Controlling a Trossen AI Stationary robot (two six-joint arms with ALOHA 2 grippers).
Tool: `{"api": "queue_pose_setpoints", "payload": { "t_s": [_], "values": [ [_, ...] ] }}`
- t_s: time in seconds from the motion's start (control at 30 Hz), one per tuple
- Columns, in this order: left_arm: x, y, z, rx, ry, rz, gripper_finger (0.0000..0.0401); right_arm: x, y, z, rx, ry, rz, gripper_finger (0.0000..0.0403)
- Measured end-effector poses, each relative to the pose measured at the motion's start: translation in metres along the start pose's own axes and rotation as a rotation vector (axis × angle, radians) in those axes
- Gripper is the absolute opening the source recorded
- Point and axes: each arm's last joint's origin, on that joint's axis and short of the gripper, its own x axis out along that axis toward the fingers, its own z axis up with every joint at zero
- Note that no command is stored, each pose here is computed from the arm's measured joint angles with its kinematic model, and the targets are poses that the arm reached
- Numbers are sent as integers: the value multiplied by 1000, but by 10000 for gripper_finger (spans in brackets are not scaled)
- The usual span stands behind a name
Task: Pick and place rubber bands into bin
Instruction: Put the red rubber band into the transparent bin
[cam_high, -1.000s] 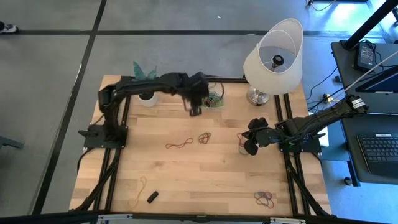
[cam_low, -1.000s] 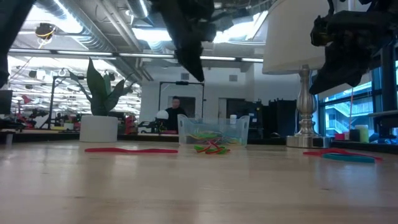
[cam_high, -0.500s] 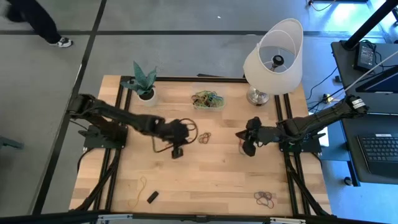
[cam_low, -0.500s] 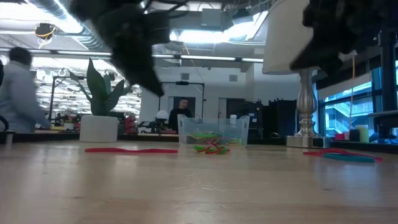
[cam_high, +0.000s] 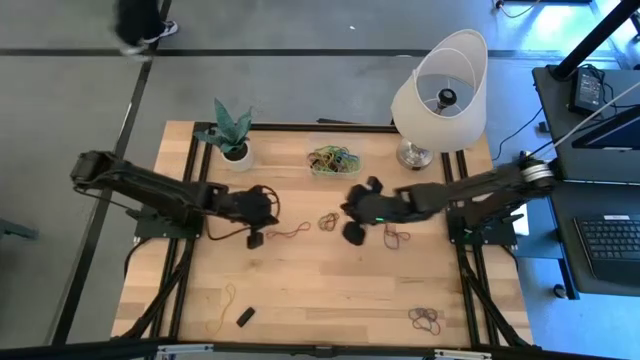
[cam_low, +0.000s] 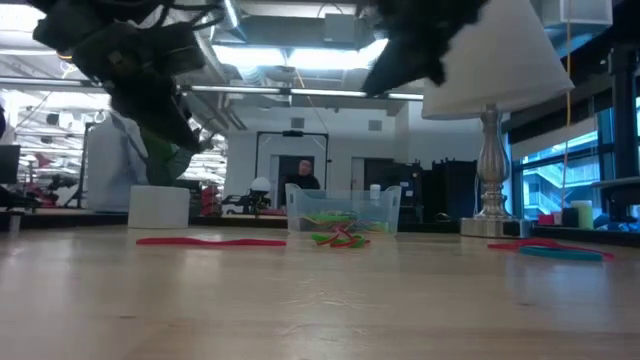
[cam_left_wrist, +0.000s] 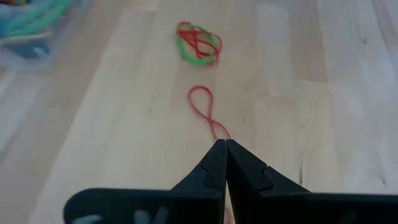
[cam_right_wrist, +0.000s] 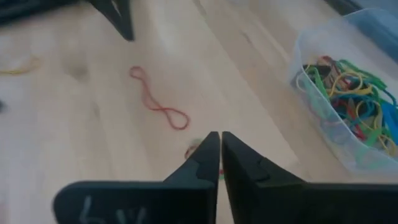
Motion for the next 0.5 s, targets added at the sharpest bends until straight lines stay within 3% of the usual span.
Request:
{"api": "queue_pose_setpoints", "payload": {
  "t_s": [0.1, 0.27, 0.37, 0.5],
  "values": [
    [-10, 7, -7, 3, -38, 1, 1, 27, 6, 17, -3, 97, -54, 39],
    [-26, 16, -17, 37, -69, 14, 2, 71, 13, 37, 98, 246, -84, 71],
    [-33, 20, -16, 63, -88, 27, 1, 94, 12, 37, 151, 340, -107, 89],
    [-39, 22, -15, 87, -118, 35, 3, 119, 10, 32, 313, 434, -121, 111]
  ]
}}
